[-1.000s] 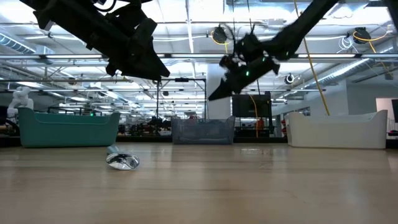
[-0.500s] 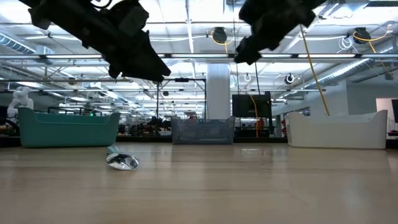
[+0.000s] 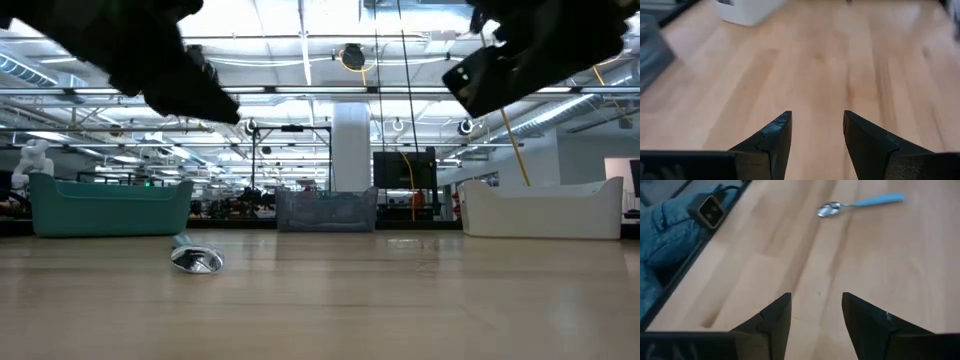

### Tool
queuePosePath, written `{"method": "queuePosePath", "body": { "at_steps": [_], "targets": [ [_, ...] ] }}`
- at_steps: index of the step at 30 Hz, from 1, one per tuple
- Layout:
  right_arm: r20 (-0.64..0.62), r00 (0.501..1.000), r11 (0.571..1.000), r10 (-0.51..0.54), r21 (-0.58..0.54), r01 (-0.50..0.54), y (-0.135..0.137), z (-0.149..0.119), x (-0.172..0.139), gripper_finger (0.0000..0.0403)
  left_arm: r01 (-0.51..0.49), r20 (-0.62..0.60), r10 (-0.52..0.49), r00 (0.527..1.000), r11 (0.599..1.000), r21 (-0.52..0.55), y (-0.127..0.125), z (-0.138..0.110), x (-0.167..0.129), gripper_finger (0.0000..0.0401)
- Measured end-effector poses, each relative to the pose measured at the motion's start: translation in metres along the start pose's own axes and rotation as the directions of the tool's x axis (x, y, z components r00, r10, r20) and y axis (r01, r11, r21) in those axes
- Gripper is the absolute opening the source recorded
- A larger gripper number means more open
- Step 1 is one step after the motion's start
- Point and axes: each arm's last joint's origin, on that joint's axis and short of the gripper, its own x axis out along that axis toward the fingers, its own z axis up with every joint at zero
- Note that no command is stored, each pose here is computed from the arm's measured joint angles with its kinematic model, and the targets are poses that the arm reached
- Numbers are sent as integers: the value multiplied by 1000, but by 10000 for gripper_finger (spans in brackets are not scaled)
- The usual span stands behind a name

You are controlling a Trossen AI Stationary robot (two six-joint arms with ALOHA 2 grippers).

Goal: Sort silverware by color (type)
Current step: Put the light blue spoon into the black bin

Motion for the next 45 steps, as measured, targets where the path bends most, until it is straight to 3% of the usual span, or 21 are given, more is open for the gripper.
{"method": "queuePosePath", "body": {
  "at_steps": [5, 8, 11, 15, 20, 25, 29, 33, 45],
  "targets": [
    [13, 999, 998, 49, -44, -48, 19, -1, 2, 169, 47, -64, -34, 997, 976, 212, -23, -12, 8, 177],
    [2, 998, 996, 69, -59, -69, 25, -2, 2, 169, 80, -134, -31, 990, 921, 381, -34, -14, 17, 177],
    [-3, 997, 995, 71, -70, -71, 26, -3, 2, 169, 99, -208, 4, 978, 871, 482, -45, -10, 27, 177],
    [-5, 997, 995, 73, -72, -74, 27, -3, 2, 169, 199, -410, 61, 910, 803, 562, -55, -2, 38, 177],
    [-15, 997, 995, 73, -71, -74, 27, -4, 2, 169, 273, -575, 132, 807, 780, 563, -63, 23, 39, 177],
    [-21, 997, 994, 72, -79, -73, 27, -5, 2, 169, 410, -645, 23, 764, 755, 512, -63, 41, 52, 177],
    [-24, 997, 994, 71, -84, -73, 27, -5, 2, 169, 497, -707, -2, 707, 712, 495, -55, 32, 69, 177],
    [-26, 997, 993, 71, -89, -73, 27, -5, 2, 169, 549, -769, 2, 640, 698, 459, -48, 20, 82, 177],
    [-39, 997, 994, 69, -86, -72, 27, -6, 2, 169, 647, -801, -33, 598, 611, 457, -44, 8, 99, 163]
  ]
}}
